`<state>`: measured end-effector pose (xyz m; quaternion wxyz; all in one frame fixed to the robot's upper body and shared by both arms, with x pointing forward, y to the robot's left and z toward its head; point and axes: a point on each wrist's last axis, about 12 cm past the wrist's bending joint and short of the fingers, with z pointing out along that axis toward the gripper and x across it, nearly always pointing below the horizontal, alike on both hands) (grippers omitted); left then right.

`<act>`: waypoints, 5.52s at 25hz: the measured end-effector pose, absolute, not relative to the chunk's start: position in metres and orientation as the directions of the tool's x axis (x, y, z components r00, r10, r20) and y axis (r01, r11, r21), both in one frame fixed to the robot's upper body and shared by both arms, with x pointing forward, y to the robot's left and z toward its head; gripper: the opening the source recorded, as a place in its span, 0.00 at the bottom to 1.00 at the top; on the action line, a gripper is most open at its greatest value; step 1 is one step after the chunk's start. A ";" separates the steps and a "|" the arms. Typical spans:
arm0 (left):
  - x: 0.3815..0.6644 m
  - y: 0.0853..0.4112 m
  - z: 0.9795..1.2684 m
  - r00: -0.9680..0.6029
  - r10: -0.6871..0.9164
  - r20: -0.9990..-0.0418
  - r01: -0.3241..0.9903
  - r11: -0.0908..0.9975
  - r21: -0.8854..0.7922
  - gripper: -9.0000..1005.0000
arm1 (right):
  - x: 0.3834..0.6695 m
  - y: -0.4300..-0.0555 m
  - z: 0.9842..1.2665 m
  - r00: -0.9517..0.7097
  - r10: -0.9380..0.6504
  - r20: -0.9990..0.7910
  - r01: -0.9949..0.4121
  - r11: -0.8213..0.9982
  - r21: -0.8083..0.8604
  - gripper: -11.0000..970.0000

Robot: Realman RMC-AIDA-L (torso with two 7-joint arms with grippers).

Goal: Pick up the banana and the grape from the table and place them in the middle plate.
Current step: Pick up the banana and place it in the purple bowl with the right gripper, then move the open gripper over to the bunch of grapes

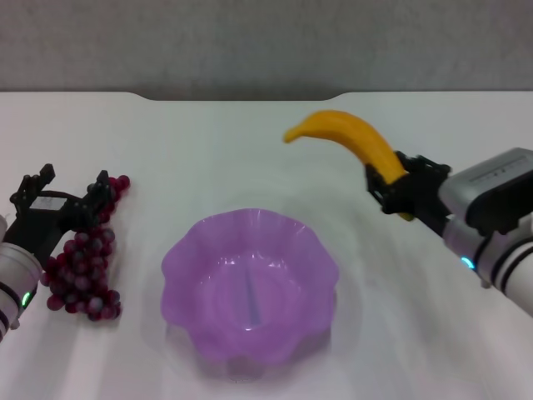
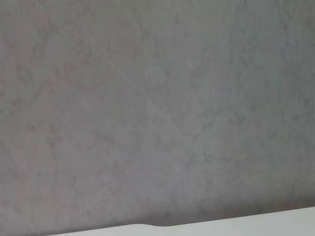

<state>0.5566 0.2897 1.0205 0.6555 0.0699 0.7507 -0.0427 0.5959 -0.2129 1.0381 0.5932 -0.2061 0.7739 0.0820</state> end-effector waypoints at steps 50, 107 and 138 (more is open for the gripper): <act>0.554 0.293 1.019 -0.136 0.047 -0.990 0.156 0.987 0.025 0.89 | 0.524 -0.141 1.013 -0.291 -0.203 -0.935 -0.676 0.735 0.051 0.66; 0.561 0.271 1.025 -0.140 -0.015 -0.990 0.216 0.975 -0.046 0.89 | 0.510 -0.307 1.020 0.022 -0.093 -0.995 -0.103 0.990 -0.095 0.04; 0.577 0.285 1.005 -0.467 0.088 -0.880 0.099 0.994 0.047 0.89 | 0.509 -0.294 1.015 -0.010 -0.073 -0.997 -0.184 0.980 -0.070 0.01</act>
